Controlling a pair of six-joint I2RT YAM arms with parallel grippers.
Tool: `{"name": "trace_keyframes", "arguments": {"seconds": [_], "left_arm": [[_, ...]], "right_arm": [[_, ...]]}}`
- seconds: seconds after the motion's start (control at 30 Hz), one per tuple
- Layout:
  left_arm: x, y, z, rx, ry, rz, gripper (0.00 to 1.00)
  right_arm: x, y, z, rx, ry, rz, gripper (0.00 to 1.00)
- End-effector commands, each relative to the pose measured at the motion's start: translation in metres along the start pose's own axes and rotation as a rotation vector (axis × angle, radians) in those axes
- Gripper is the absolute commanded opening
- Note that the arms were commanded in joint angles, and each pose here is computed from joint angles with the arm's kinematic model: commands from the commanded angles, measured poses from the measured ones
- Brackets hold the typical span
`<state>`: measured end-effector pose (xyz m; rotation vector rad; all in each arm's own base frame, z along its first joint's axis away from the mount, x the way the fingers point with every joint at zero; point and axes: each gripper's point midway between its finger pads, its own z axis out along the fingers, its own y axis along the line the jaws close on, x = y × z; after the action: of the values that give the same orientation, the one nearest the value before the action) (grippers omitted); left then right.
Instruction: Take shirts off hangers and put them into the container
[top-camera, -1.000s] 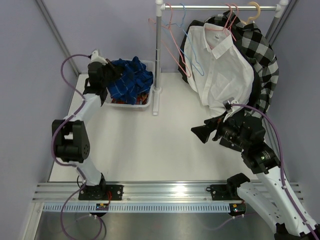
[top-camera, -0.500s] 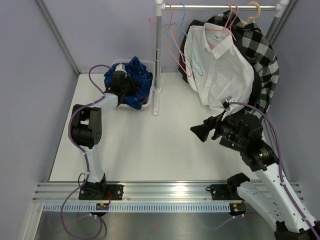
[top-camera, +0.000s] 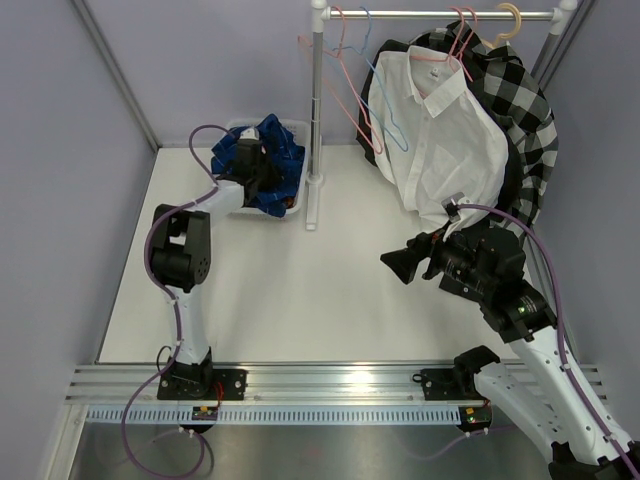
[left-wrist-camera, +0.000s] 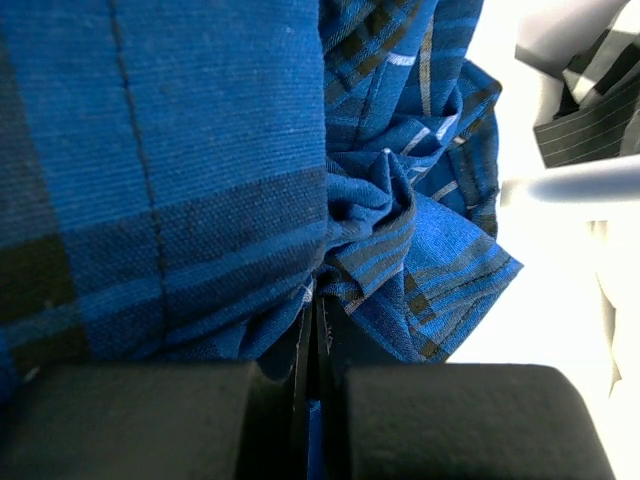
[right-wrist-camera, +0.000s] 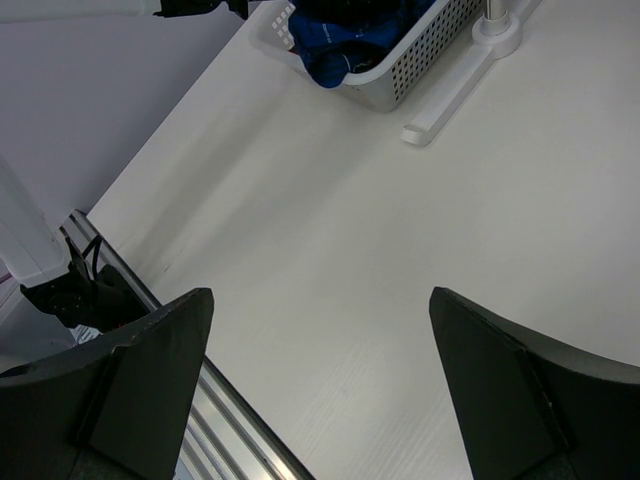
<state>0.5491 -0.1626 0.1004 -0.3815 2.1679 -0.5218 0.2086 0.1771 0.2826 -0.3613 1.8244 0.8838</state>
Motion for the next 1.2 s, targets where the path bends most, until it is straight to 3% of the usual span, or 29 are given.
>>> {"name": "trace_keyframes", "arguments": {"seconds": [0.0, 0.3, 0.4, 0.57, 0.67, 0.8, 0.97, 1.17], "left_arm": [[0.054, 0.047, 0.007, -0.162, 0.157, 0.051, 0.00], [0.063, 0.073, -0.006, -0.301, 0.199, 0.173, 0.00], [0.054, 0.065, -0.011, -0.283, 0.187, 0.172, 0.06], [0.007, 0.028, -0.037, -0.202, 0.079, 0.163, 0.50], [-0.030, 0.004, -0.062, -0.163, -0.013, 0.167, 0.68], [-0.062, -0.013, -0.089, -0.139, -0.103, 0.185, 0.80], [-0.085, -0.035, -0.128, -0.078, -0.175, 0.179, 0.82], [-0.085, -0.026, -0.180, -0.093, -0.239, 0.149, 0.82]], "right_arm": [[-0.007, 0.002, 0.000, -0.007, -0.029, -0.016, 0.99], [-0.007, 0.002, 0.000, -0.009, -0.024, -0.014, 0.99], [-0.008, 0.003, -0.001, -0.011, -0.026, -0.016, 0.99], [-0.009, 0.004, -0.003, -0.008, -0.033, -0.020, 0.99], [-0.010, 0.005, -0.006, -0.008, -0.041, -0.023, 0.99], [-0.010, 0.005, -0.007, -0.009, -0.044, -0.022, 0.99], [-0.011, 0.007, -0.009, -0.013, -0.050, -0.025, 0.99], [-0.012, 0.008, -0.010, -0.015, -0.053, -0.027, 0.99]]}}
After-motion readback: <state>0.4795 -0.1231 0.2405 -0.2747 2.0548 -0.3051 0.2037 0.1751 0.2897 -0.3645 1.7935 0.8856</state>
